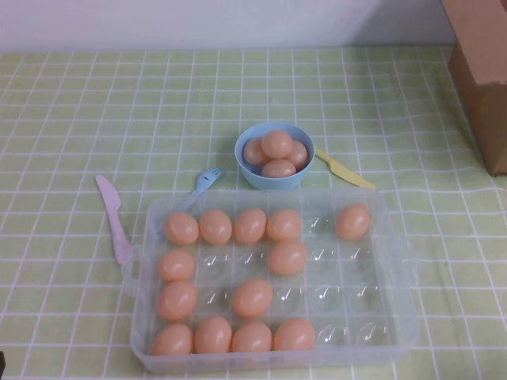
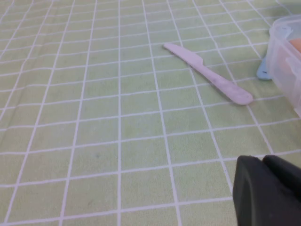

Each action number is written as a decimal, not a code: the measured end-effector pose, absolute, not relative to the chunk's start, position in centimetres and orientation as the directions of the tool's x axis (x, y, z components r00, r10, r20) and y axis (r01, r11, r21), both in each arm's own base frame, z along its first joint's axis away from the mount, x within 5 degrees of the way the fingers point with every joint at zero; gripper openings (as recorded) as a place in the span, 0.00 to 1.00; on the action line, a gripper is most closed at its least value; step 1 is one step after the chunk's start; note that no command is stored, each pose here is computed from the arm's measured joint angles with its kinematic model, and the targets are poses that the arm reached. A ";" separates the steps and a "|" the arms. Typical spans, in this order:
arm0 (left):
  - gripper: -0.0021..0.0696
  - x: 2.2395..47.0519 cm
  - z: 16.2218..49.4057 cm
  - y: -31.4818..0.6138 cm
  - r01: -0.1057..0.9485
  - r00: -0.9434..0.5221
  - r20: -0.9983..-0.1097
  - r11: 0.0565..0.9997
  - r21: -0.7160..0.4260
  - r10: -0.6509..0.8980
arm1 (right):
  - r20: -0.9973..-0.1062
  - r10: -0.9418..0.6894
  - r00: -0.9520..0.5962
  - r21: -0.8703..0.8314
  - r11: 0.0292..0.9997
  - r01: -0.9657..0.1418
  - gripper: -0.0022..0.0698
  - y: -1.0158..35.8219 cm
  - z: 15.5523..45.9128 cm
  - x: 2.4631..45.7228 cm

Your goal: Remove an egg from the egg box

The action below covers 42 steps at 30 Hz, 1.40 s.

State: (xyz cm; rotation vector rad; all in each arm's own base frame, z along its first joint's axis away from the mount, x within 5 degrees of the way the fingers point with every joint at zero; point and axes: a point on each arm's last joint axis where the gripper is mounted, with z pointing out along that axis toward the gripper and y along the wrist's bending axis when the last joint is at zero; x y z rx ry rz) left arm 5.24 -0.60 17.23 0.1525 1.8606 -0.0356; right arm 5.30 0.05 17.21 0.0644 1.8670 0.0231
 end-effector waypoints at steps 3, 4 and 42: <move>0.02 5.2 17.2 -0.6 0.123 -0.283 -0.955 0.991 0.054 0.087 | -0.955 0.056 -0.292 0.049 0.998 0.033 0.01 0.0 17.2 5.3; 0.02 5.2 17.2 -0.6 0.123 -0.283 -0.955 0.991 0.054 0.087 | -0.955 0.056 -0.292 0.049 0.998 0.033 0.01 0.0 17.2 5.3; 0.02 9.3 28.8 -3.2 0.242 -0.594 -0.804 0.946 -0.214 -0.029 | -0.955 0.056 -0.292 0.049 0.998 0.033 0.01 0.0 17.2 5.3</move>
